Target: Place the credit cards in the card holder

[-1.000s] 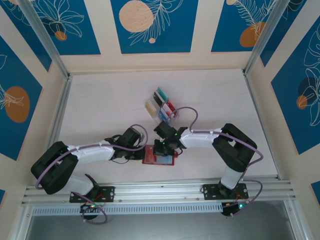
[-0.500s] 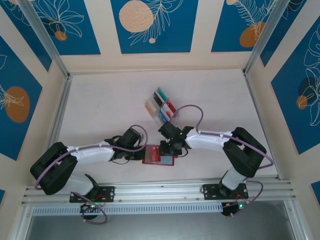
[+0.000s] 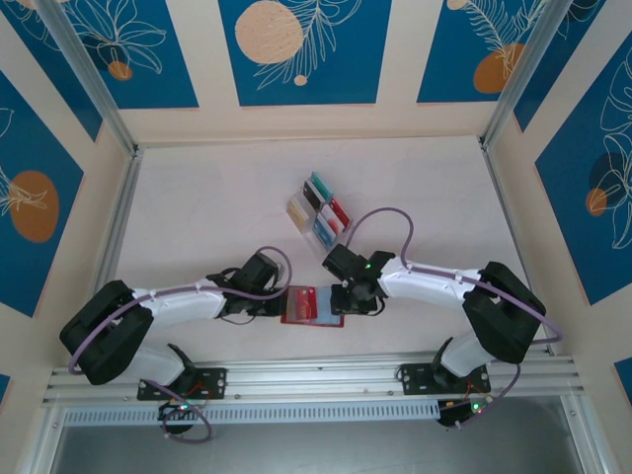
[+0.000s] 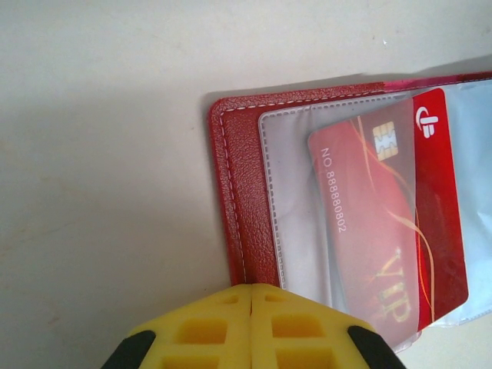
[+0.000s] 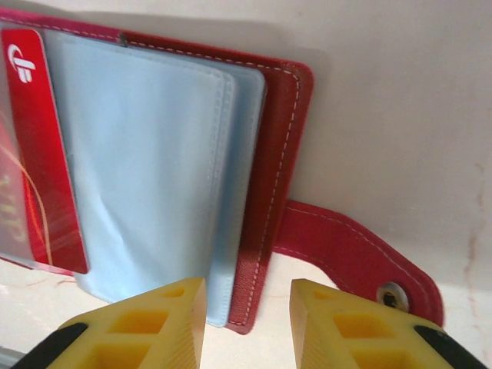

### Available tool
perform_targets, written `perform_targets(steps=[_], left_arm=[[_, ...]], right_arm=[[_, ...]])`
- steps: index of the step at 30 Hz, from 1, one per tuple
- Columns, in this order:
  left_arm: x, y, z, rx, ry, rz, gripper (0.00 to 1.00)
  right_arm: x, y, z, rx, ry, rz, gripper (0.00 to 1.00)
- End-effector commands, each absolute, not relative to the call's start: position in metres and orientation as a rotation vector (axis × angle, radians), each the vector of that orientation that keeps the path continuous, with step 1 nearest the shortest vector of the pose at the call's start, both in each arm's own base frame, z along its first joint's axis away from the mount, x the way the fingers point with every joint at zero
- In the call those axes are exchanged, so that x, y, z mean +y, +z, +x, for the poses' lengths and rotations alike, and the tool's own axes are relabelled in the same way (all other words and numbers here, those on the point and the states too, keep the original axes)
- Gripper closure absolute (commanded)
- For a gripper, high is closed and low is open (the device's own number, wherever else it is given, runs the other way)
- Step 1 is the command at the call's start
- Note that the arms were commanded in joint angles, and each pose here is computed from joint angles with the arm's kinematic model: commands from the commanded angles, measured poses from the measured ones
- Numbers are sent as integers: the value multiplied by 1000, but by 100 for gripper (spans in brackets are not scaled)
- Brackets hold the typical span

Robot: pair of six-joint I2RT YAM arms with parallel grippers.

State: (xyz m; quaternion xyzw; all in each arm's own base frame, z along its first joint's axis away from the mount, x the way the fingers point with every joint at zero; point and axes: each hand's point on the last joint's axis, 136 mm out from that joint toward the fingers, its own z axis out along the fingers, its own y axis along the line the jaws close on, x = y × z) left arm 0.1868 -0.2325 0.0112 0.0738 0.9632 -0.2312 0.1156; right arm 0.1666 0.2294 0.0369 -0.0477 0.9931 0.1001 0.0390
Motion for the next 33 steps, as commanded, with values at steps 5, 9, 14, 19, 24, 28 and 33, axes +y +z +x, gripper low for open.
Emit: perform_targets(steps=[5, 9, 14, 19, 24, 28, 33], left_arm=[[-209, -29, 166, 2935, -525, 210, 94], [-210, -27, 166, 2931, -527, 211, 94], [-211, -27, 167, 2930, -535, 210, 94], [-209, -27, 166, 2929, -530, 211, 94], [-210, -25, 167, 2922, -527, 219, 94], [-208, -27, 166, 2928, -521, 223, 94], [-207, -30, 164, 2933, -519, 220, 94]], right_arm=[[254, 67, 191, 2900, 243, -328, 67], [283, 64, 191, 2914, 358, -402, 78], [306, 47, 190, 2964, 507, -416, 89], [307, 28, 187, 3015, 484, -408, 91], [312, 9, 179, 3076, 503, -405, 93], [320, 6, 176, 3083, 586, -389, 94], [340, 20, 177, 3032, 805, -367, 94]])
